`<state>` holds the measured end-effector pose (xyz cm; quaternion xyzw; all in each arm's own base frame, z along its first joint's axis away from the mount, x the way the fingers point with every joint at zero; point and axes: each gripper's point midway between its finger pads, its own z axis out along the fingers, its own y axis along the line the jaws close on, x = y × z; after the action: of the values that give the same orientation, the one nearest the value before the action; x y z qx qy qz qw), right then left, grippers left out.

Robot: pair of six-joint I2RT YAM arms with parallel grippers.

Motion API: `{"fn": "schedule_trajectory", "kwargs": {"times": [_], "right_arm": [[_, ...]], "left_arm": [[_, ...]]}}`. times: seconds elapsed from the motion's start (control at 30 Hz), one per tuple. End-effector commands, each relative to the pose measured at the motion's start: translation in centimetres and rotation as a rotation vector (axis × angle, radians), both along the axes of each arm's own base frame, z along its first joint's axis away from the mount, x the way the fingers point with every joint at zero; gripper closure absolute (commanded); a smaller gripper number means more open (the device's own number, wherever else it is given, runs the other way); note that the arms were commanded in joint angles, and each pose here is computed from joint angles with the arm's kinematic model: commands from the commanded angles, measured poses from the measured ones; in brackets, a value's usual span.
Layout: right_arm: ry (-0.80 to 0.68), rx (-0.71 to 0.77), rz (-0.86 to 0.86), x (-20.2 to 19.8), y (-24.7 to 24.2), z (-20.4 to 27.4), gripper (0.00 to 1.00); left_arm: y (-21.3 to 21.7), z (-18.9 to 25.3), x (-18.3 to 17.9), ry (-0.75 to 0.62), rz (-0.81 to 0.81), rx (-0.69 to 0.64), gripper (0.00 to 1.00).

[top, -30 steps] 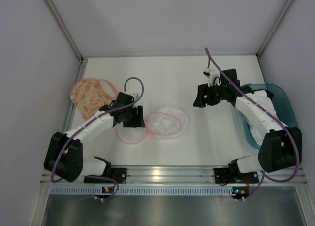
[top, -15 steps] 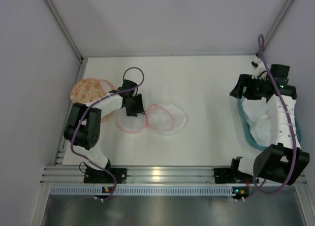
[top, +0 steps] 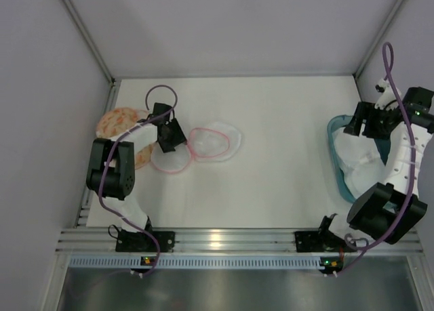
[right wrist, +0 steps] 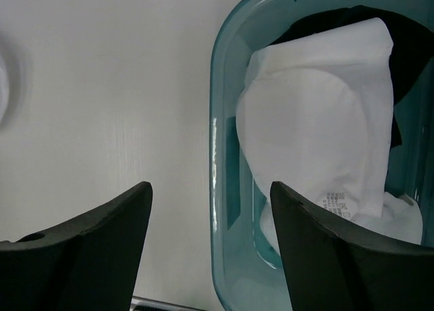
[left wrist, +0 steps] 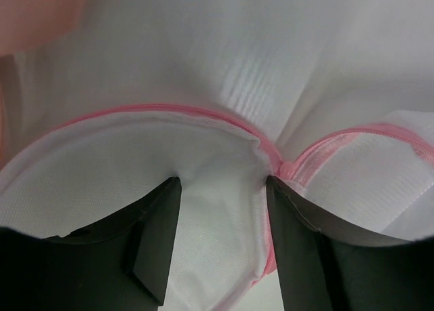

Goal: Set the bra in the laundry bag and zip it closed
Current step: Move the laundry bag to the center of the board, then pick up the bra from the bin.

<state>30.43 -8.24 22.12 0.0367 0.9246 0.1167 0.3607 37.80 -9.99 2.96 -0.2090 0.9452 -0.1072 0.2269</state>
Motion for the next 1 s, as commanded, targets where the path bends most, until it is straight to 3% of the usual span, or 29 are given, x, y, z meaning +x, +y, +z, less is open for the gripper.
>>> {"fn": "schedule_trajectory", "kwargs": {"times": [0.0, 0.13, 0.23, 0.3, 0.67, 0.77, 0.83, 0.97], "right_arm": [[0.03, -0.098, -0.012, -0.3, -2.4, 0.6, 0.29], [0.113, -0.161, 0.009, -0.5, -4.4, -0.7, 0.28], [0.166, -0.183, 0.056, -0.6, -5.9, -1.0, 0.27], [0.186, -0.223, 0.085, -0.5, -7.4, -1.0, 0.26], [0.349, -0.148, 0.14, -1.2, -10.6, -7.1, 0.2], [0.368, -0.109, 0.157, -1.1, -10.3, -8.6, 0.21], [0.373, -0.096, 0.159, -0.8, -10.4, -9.4, 0.22], [0.374, -0.043, 0.194, -0.7, -9.6, -10.3, 0.28]], "left_arm": [[0.6, 2.3, 2.2, -0.051, 0.051, -0.106, 0.38], [-2.8, 8.4, 3.5, -0.174, -0.15, -0.278, 0.3], [-4.5, 13.2, 3.6, -0.285, -0.298, -0.334, 0.25], [-5.2, 15.2, 3.2, -0.332, -0.365, -0.33, 0.19], [-9.5, 21.1, -2.5, -0.55, -0.674, -0.162, 0.2], [-11.7, 22.3, -4.4, -0.602, -0.745, -0.112, 0.19], [-13.2, 22.9, -5.8, -0.603, -0.803, -0.154, 0.19], [-13.3, 23.1, -6.3, -0.592, -0.831, -0.151, 0.2]]}}
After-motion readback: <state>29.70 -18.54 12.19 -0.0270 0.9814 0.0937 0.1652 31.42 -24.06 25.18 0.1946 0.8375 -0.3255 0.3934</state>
